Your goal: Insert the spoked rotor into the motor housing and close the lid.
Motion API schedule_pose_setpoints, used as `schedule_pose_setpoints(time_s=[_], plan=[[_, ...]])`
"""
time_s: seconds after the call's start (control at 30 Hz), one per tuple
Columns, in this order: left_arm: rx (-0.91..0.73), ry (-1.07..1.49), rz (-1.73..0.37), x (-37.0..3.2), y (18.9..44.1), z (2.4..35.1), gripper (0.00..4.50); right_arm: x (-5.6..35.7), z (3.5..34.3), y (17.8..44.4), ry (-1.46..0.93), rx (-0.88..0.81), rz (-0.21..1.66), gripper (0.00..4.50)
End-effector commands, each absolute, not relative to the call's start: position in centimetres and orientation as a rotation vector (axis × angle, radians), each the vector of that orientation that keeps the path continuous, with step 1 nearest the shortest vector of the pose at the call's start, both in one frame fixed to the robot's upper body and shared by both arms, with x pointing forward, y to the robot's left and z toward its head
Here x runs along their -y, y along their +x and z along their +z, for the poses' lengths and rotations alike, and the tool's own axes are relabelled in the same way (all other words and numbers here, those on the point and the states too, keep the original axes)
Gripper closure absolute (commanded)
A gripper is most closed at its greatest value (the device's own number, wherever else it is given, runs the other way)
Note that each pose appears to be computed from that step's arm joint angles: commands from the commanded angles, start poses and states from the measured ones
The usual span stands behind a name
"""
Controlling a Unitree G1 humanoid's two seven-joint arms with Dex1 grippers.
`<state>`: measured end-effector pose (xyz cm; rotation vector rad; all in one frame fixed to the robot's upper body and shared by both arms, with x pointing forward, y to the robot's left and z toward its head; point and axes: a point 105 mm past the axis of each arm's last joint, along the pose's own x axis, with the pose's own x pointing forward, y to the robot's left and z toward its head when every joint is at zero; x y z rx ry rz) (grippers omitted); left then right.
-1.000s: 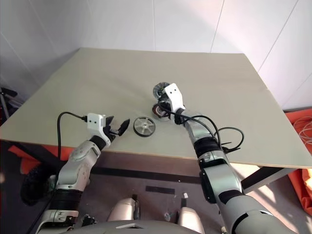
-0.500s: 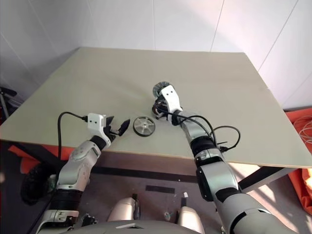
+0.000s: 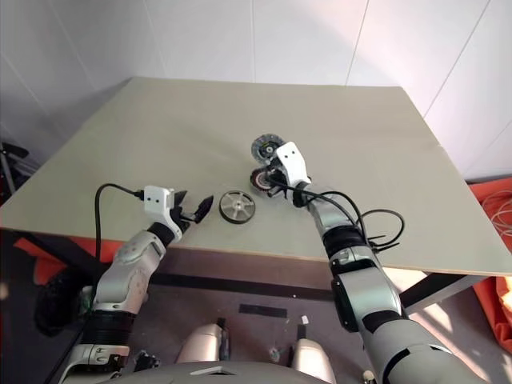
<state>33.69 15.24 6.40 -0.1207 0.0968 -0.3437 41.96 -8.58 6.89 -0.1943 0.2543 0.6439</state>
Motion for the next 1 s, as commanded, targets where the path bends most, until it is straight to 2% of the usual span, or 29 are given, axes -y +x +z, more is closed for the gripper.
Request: schedule_pose_setpoints(time_s=[0.03,0.47,1.0], plan=[[-0.042,-0.104,-0.354,-15.1,34.0,7.8,0.0,8.9,8.7,42.3,-0.195,-0.192,0.636,4.49],[-0.044,-0.106,-0.35,-15.1,34.0,7.7,0.0,7.1,11.2,42.8,-0.174,-0.107,0.671,4.49],[-0.044,-0.097,-0.346,-15.4,33.8,7.7,0.0,6.4,9.8,43.1,-0.15,-0.148,0.641,4.49]])
